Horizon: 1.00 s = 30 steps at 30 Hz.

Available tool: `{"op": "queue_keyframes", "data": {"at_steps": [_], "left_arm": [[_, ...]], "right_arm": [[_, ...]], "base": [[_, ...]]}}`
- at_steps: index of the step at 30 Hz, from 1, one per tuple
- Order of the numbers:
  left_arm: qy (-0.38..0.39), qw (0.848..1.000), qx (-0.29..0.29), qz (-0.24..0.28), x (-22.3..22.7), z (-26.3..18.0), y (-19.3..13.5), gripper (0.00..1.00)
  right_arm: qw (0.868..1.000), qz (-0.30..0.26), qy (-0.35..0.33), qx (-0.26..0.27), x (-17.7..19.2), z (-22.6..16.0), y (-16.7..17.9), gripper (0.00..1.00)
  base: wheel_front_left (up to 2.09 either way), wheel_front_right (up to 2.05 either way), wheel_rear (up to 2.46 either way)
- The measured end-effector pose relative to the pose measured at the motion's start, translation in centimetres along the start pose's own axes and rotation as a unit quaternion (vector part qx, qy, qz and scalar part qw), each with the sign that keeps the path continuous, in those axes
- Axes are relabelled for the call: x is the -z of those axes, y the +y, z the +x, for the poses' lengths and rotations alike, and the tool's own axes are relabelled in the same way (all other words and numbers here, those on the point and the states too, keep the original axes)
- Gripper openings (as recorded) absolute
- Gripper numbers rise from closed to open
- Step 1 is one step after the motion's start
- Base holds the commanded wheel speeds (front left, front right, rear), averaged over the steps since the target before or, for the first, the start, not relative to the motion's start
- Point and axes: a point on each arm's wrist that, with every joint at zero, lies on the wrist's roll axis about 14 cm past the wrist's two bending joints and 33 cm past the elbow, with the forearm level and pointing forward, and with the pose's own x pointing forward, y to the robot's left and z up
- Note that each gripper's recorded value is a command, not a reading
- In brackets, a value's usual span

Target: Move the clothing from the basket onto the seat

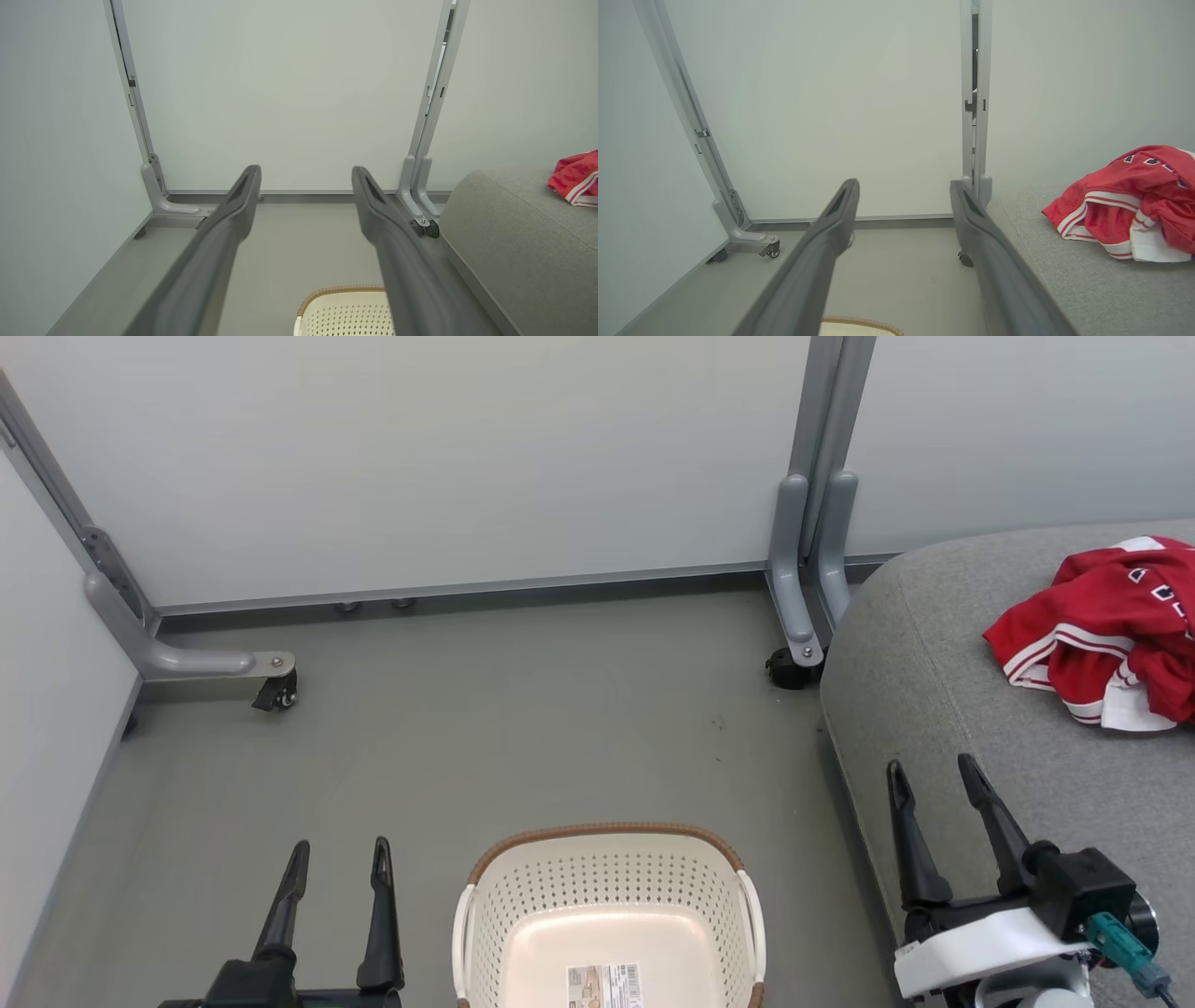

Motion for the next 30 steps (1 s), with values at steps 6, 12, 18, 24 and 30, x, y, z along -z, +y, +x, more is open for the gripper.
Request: {"op": "queue_keyframes", "data": {"at_steps": [6,12,18,24,30], "left_arm": [[0.002,1.000,0.009,0.004,0.1,-0.3,-0.7,1.00],[0.001,1.000,0.010,0.006,0.1,-0.3,-0.8,1.00],[0.007,1.000,0.014,0.017,0.5,-0.4,-1.0,0.00],[0.033,0.999,0.005,-0.002,1.9,-0.8,-0.6,0.00],[0.052,0.997,-0.013,-0.063,2.7,-0.8,0.0,0.00]], "right_arm": [[1.000,-0.001,0.009,-0.009,0.5,-0.8,0.6,1.00],[1.000,-0.004,0.010,-0.013,0.5,-1.0,0.8,1.00],[1.000,-0.006,0.017,-0.014,0.9,-1.1,0.8,0.00],[0.999,0.017,0.048,-0.001,2.7,-2.1,0.4,0.00],[0.995,0.075,0.058,0.021,3.2,-2.1,-0.3,0.00]], "base": [[0.00,0.00,0.00],[0.00,0.00,0.00],[0.00,0.00,0.00],[0.00,0.00,0.00],[0.00,0.00,0.00]]}}
